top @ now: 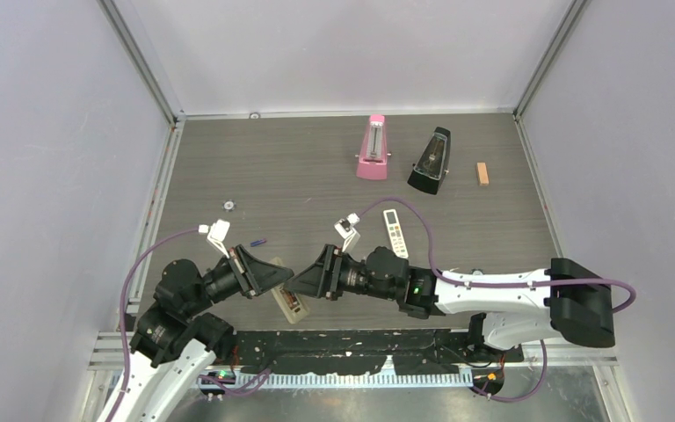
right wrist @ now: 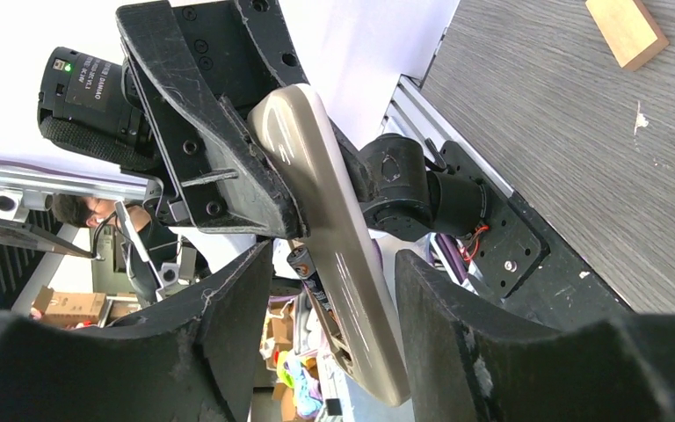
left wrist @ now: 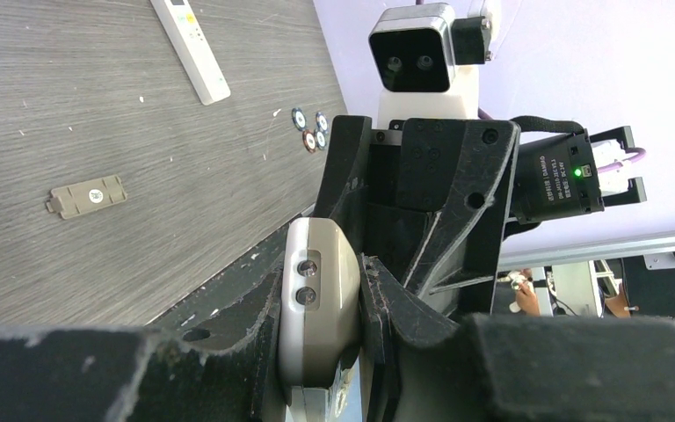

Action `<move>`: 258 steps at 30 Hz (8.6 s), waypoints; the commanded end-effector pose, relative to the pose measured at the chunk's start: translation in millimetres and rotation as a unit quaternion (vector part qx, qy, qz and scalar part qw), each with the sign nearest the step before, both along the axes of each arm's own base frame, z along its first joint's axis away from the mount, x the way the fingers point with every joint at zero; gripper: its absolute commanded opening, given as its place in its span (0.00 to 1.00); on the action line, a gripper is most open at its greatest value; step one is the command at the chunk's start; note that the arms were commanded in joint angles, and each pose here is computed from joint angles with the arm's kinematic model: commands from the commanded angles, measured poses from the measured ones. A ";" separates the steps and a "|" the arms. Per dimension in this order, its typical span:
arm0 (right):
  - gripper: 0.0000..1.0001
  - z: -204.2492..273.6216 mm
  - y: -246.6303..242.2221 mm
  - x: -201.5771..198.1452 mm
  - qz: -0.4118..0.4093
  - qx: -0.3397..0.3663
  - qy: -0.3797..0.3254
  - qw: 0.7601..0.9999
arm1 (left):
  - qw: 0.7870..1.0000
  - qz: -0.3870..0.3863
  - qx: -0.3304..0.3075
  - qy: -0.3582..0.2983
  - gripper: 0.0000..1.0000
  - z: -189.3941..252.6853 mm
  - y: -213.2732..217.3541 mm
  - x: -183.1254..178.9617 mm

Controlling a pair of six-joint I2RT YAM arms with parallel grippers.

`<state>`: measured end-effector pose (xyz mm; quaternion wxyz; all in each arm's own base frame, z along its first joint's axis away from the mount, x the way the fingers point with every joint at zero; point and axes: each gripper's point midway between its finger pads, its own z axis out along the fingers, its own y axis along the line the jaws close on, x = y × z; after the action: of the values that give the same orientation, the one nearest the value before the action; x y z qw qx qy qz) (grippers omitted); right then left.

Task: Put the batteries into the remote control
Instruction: Load the battery into the remote control, then move the battery to the center of the board.

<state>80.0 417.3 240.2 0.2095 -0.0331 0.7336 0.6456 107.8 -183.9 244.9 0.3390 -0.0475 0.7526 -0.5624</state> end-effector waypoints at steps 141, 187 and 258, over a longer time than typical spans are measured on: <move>0.87 49.8 5.8 -62.4 0.135 -0.027 -0.296 0.945 | 0.954 -0.125 -0.076 -0.263 0.00 87.4 -3.7 -57.3; 0.25 39.2 -9.1 -82.2 0.227 0.013 -0.224 0.948 | 0.954 -0.133 -0.076 -0.257 0.00 82.2 -3.9 -60.5; 0.12 -203.0 124.5 221.8 0.208 -0.439 -0.428 0.762 | 0.914 0.304 0.185 -0.193 0.00 78.1 141.5 5.2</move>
<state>301.5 539.2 29.2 0.3184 -0.5617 0.7392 0.1915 105.3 -34.1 309.7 0.6254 -0.1097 0.7249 -0.2673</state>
